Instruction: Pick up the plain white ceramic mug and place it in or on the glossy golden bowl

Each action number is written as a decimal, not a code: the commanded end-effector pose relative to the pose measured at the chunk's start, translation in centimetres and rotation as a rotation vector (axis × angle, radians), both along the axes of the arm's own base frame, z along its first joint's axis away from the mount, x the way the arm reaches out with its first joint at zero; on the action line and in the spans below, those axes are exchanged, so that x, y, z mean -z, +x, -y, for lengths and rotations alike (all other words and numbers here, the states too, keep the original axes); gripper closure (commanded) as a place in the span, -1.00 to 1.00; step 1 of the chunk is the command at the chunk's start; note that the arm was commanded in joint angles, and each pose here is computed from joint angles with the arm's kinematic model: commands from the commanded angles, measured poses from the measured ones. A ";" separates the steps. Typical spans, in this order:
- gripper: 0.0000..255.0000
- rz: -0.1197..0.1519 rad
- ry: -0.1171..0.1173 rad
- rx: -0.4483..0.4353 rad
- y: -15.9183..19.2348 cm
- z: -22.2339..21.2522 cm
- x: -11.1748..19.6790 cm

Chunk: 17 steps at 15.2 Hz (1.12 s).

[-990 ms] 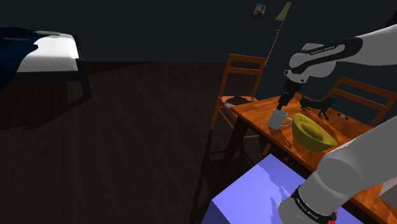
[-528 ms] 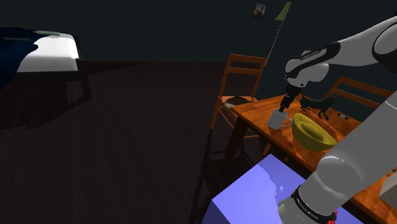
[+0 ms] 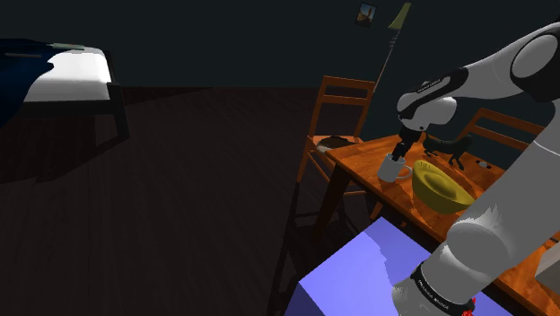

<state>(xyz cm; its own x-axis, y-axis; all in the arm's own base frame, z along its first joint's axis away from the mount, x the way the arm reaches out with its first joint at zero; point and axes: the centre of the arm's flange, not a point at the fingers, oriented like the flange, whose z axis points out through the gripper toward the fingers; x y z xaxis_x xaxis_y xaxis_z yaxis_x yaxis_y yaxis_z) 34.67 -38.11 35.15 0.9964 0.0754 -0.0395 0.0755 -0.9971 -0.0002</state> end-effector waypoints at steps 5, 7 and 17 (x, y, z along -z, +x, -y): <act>-1.00 0.000 0.000 0.000 0.0 0.0 0.1; 1.00 0.000 0.000 0.000 0.0 0.0 0.1; 1.00 0.000 0.000 0.000 0.0 0.0 -1.0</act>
